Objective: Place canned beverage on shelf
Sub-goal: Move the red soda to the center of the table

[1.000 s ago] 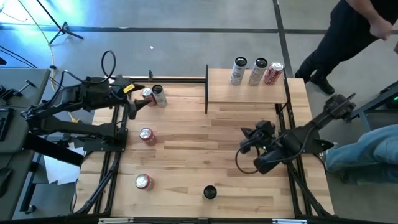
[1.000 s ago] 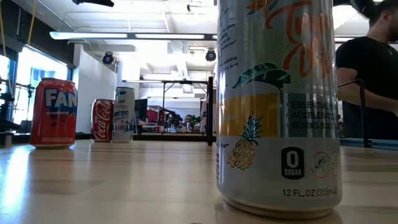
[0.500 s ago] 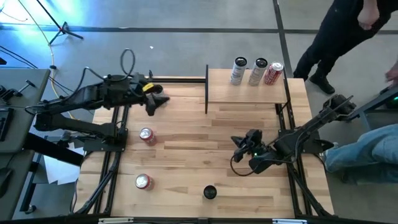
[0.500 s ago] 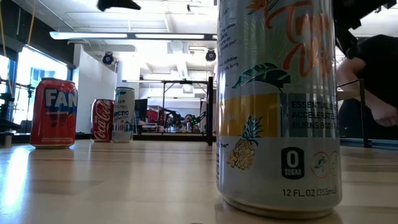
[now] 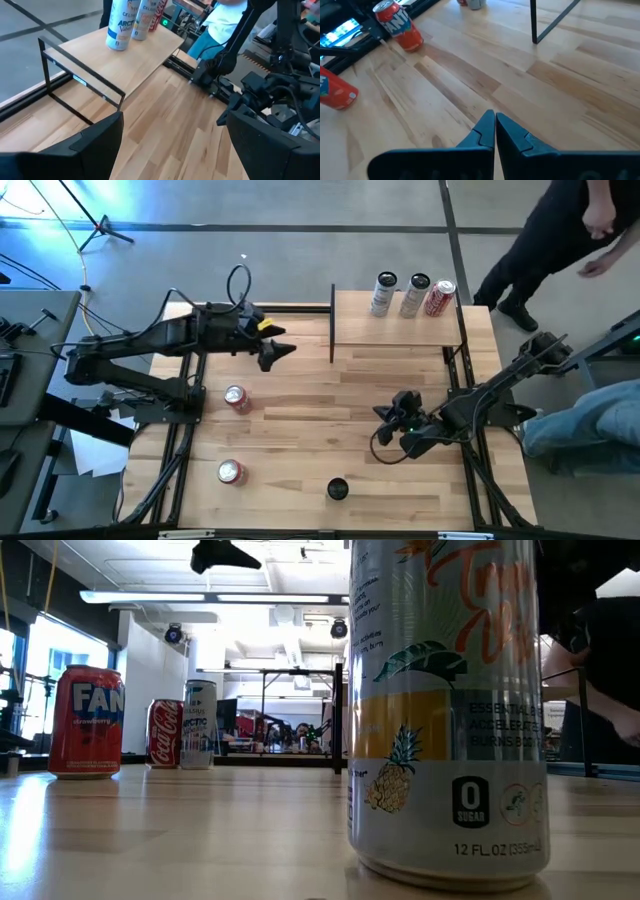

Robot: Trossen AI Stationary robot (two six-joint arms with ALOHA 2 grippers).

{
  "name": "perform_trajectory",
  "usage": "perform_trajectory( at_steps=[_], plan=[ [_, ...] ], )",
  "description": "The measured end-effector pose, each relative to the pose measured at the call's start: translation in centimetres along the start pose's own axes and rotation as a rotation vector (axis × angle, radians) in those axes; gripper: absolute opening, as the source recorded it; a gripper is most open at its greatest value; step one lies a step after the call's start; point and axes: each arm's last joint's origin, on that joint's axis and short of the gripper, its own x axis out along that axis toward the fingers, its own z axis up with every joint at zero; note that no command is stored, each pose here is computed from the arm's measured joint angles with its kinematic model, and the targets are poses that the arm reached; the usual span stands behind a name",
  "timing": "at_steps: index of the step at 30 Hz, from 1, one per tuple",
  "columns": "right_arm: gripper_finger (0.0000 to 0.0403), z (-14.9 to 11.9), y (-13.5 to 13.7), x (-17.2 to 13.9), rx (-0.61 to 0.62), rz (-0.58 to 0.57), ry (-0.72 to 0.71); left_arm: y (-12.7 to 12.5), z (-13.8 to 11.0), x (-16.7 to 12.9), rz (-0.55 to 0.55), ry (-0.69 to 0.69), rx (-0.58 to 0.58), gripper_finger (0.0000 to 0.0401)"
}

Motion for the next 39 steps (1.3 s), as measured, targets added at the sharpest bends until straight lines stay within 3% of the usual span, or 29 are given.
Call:
perform_trajectory(
  at_steps=[5,9,12,15,20,24,32,39],
  plan=[
    [0.0,0.1,0.0,0.0,0.002,-0.004,-0.016,0.0,-0.2,0.3,-0.008,0.02,-0.04,0.0335],
    [0.0,0.4,0.2,-0.2,0.018,-0.02,-0.133,0.0,-0.8,0.7,-0.015,0.101,-0.194,0.0335],
    [0.0,0.3,0.7,-0.8,0.015,-0.017,-0.236,-0.4,-1.1,1.4,-0.091,0.154,-0.163,0.0335],
    [0.0,-0.1,0.9,-1.7,0.007,-0.001,-0.284,-0.8,-0.9,1.7,-0.113,0.121,-0.109,0.0335],
    [0.0,-0.9,1.2,-2.9,-0.016,0.031,-0.316,-0.9,-1.3,1.3,-0.002,0.083,-0.079,0.0335],
    [0.0,-1.1,1.1,-3.2,-0.043,0.02,-0.342,-0.4,-2.1,-0.8,0.099,0.137,-0.068,0.0335],
    [0.0,-1.3,0.3,-3.1,-0.028,-0.008,-0.329,2.6,-4.3,-6.7,0.437,0.232,-0.195,0.0335],
    [0.0,-2.1,0.5,-3.0,-0.03,0.067,-0.066,3.1,-4.4,-8.0,0.461,0.22,-0.264,0.0335]
  ],
)
